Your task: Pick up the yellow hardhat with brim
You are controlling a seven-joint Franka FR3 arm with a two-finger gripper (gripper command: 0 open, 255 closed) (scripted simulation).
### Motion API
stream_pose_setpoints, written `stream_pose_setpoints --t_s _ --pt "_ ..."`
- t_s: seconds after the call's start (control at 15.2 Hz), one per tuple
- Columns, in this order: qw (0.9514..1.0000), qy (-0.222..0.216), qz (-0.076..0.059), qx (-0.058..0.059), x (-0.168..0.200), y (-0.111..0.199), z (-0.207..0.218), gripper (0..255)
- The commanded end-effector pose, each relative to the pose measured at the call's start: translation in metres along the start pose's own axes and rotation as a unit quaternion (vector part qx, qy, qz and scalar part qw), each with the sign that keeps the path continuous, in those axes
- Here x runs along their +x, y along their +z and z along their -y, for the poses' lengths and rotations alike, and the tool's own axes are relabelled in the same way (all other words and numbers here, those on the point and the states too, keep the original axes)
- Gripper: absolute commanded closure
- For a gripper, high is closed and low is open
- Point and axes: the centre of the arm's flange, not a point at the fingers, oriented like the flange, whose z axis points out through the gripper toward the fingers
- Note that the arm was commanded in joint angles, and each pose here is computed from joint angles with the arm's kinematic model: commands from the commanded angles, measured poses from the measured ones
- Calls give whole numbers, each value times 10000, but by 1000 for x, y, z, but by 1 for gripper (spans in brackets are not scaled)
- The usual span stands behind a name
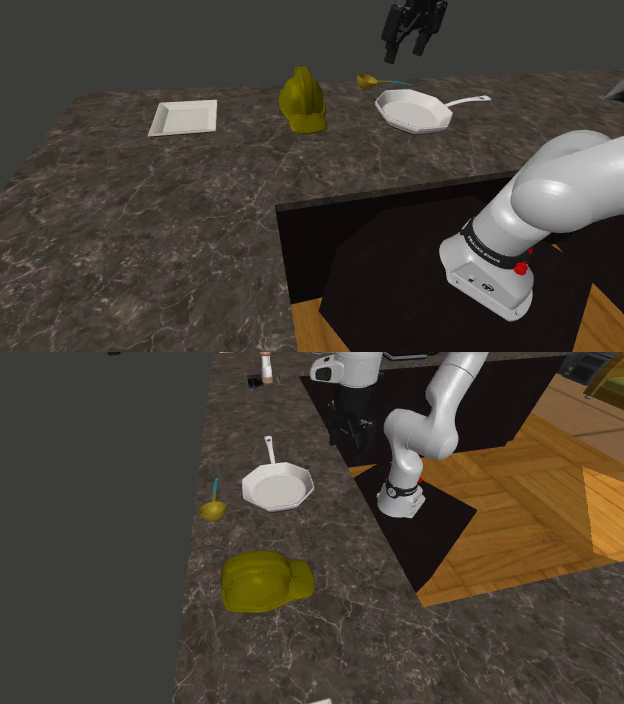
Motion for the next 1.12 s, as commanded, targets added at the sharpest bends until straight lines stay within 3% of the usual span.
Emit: stream_pose_setpoints --t_s 0.0,0.53,1.06 --pt "9999 142 -26 26 21 14 12 0" --pt "9975 686 -96 116 108 58 43 0" --pt "9921 1228 -165 206 198 101 66 0"
